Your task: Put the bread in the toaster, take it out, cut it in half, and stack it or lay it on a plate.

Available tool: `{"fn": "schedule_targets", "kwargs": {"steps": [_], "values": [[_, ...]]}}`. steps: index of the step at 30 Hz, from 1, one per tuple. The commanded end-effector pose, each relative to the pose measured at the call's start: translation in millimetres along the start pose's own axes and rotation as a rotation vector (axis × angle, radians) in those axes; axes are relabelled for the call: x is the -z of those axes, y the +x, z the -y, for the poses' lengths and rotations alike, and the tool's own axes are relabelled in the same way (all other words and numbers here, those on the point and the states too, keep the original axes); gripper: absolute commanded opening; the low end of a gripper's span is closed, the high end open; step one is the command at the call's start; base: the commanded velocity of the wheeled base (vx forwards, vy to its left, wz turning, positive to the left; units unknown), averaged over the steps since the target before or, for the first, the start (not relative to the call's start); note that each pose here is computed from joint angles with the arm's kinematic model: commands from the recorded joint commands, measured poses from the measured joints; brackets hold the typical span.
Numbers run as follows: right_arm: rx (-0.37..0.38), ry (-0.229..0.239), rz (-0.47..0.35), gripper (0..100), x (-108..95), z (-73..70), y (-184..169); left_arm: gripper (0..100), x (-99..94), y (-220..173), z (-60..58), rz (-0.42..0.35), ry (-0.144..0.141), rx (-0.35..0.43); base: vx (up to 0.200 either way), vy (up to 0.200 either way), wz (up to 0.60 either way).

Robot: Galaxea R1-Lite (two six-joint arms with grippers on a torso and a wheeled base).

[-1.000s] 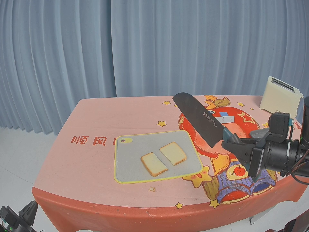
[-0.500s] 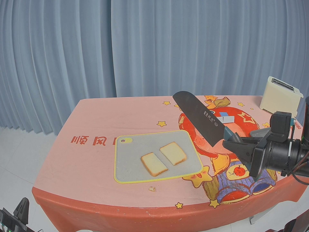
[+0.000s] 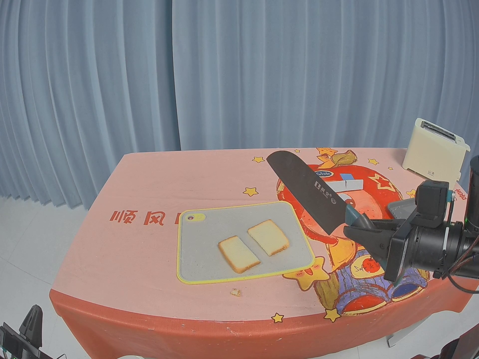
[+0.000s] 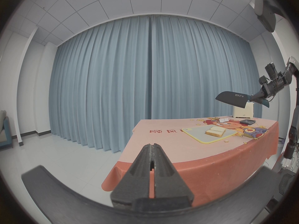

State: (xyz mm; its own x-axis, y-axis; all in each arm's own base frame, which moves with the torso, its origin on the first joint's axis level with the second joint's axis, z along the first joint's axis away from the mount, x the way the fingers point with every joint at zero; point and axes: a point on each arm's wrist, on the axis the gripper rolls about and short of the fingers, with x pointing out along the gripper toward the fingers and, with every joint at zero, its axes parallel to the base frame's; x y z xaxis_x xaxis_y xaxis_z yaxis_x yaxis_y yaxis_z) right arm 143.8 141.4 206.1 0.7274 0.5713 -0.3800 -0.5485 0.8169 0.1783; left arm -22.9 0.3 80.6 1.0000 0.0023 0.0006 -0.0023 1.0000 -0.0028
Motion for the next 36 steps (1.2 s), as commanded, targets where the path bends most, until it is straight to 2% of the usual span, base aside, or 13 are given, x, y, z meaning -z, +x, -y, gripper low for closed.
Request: {"fn": "schedule_targets", "kwargs": {"steps": [1,3,11,21,36], "values": [[0.008,-0.012,-0.002,0,0.5,1.7,0.4,0,4.8,1.7,0.0,-0.024,0.000,-0.001,0.000,0.000,0.00],[0.007,-0.024,0.008,0,-0.8,0.9,-0.6,0,4.8,1.7,0.0,-0.024,0.000,-0.001,0.000,0.000,0.00],[0.025,-0.021,0.067,0,-2.8,6.3,2.9,0,4.8,1.7,0.0,-0.024,0.000,-0.001,0.000,0.000,0.00],[0.062,-0.023,0.031,0,2.3,10.7,14.6,0,4.8,1.7,0.0,-0.024,0.000,-0.001,0.000,0.000,0.00],[0.084,-0.007,0.043,0,-1.2,15.6,15.9,0,4.8,1.7,0.0,-0.024,0.000,-0.001,0.000,0.000,0.00]]}}
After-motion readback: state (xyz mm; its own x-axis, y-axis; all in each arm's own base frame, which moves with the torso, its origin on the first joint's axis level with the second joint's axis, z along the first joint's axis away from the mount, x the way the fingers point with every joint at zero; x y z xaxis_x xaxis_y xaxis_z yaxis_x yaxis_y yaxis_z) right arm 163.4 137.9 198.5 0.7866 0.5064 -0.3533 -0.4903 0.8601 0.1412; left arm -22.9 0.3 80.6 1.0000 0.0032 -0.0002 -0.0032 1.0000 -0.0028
